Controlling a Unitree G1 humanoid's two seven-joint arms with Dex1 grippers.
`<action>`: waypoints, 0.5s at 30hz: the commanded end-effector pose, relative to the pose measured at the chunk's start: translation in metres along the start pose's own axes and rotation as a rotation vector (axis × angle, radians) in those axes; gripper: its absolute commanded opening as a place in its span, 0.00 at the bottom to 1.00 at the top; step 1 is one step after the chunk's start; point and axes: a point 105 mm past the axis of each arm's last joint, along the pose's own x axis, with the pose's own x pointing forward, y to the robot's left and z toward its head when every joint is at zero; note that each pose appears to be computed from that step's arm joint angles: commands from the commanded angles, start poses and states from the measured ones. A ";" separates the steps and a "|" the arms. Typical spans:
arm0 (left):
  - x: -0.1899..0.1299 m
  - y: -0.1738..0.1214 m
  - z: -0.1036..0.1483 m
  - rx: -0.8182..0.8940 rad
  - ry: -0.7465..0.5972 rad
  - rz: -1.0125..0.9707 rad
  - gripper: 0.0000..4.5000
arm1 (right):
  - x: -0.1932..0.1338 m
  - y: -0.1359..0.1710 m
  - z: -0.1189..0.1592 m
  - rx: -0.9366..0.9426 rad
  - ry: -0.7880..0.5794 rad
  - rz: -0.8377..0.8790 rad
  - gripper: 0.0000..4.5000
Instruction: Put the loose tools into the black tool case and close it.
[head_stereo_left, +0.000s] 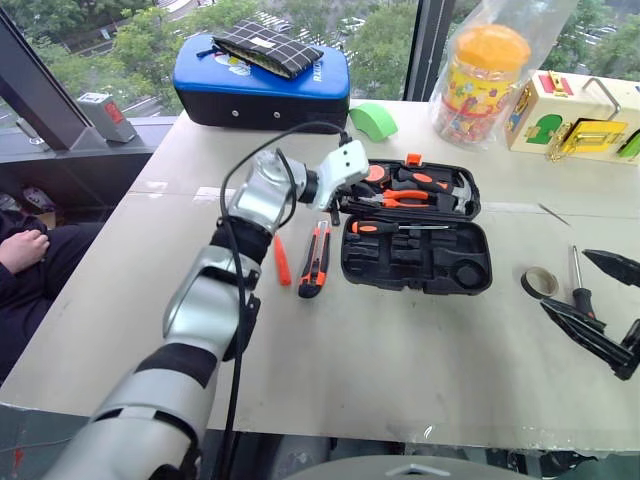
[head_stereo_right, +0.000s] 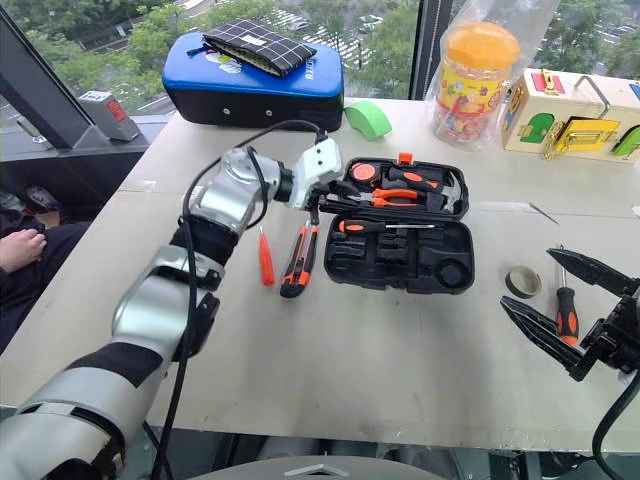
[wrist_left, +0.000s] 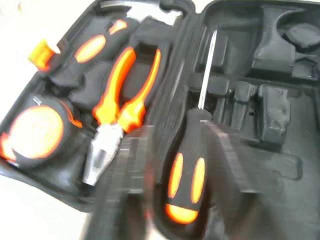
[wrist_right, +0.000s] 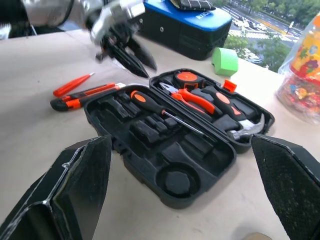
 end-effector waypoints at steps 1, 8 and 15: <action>0.012 -0.002 0.019 -0.014 -0.093 0.078 0.01 | 0.004 0.005 0.006 -0.035 -0.026 -0.006 1.00; 0.032 -0.017 -0.044 0.011 0.135 0.095 0.01 | 0.012 0.020 0.004 -0.015 -0.028 0.006 1.00; 0.032 -0.013 -0.053 0.034 0.136 0.125 0.01 | 0.010 0.027 -0.006 0.012 0.029 -0.033 1.00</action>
